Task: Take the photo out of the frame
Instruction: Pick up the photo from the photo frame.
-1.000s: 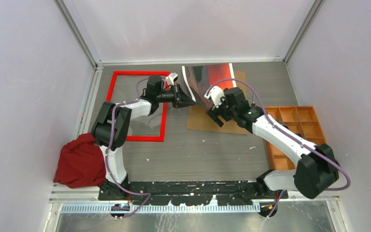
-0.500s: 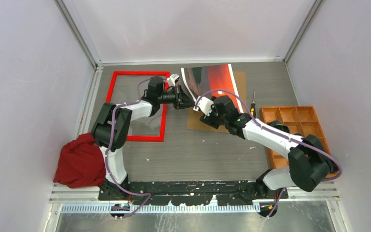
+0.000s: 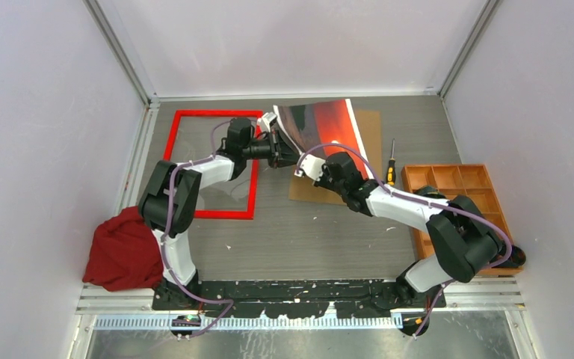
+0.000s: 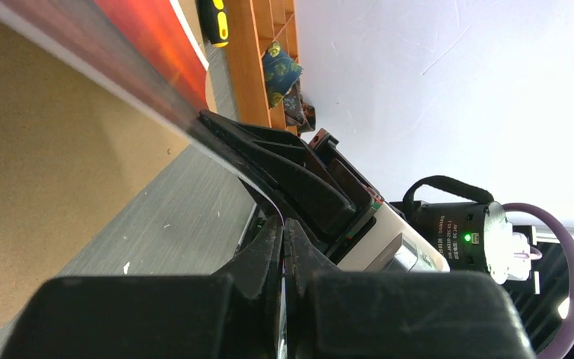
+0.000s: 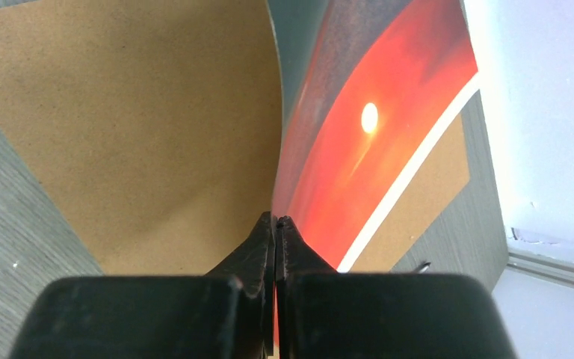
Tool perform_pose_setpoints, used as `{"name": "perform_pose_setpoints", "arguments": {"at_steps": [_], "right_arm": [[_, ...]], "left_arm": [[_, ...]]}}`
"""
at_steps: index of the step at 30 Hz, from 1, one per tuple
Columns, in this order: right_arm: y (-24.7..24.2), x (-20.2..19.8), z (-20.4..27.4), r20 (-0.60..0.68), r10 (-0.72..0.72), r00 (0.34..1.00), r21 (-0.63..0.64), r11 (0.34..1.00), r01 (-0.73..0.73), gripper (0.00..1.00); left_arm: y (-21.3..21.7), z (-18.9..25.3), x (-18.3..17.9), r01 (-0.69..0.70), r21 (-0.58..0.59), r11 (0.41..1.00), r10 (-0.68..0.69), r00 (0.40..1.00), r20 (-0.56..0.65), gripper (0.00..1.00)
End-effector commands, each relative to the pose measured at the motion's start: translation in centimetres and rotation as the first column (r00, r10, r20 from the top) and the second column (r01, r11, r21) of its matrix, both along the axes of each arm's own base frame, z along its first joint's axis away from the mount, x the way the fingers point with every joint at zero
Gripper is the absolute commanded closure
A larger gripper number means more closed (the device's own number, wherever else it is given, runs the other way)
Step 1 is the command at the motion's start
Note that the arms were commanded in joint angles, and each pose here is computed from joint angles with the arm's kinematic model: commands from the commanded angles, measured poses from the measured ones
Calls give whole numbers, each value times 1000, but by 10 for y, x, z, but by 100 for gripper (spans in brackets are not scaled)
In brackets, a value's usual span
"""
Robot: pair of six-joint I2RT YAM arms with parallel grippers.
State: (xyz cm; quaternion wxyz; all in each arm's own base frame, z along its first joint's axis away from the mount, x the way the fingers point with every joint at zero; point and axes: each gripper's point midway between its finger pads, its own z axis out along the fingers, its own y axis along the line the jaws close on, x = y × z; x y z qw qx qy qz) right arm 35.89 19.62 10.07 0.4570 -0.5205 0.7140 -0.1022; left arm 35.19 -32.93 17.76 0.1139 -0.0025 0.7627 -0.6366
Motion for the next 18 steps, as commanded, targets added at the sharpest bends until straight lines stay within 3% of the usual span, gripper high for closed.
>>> {"name": "perform_pose_setpoints", "arguments": {"at_steps": [1,3,6,10,12,15,18], "right_arm": [[6,12,38,126,-13,992,58,998,6,99],[5,10,47,144,-14,989,76,997,3,99],[4,5,59,168,-1,986,95,995,-15,99],[4,3,83,212,-21,977,161,987,-14,99],[-1,8,98,222,-116,968,244,968,60,99],[0,6,110,207,-147,967,320,945,75,99],[6,-2,108,184,-116,976,353,935,44,99]], "left_arm": [[-1,42,-11,48,-56,997,-41,992,116,93],[0,49,-12,56,-63,996,-47,990,130,80],[7,67,-8,56,-79,995,-42,985,165,51],[33,99,5,23,-104,994,2,972,234,21],[50,116,14,1,-115,993,30,963,268,13],[79,135,26,-42,-124,991,79,949,305,2],[109,147,34,-93,-127,988,130,934,333,0]]}}
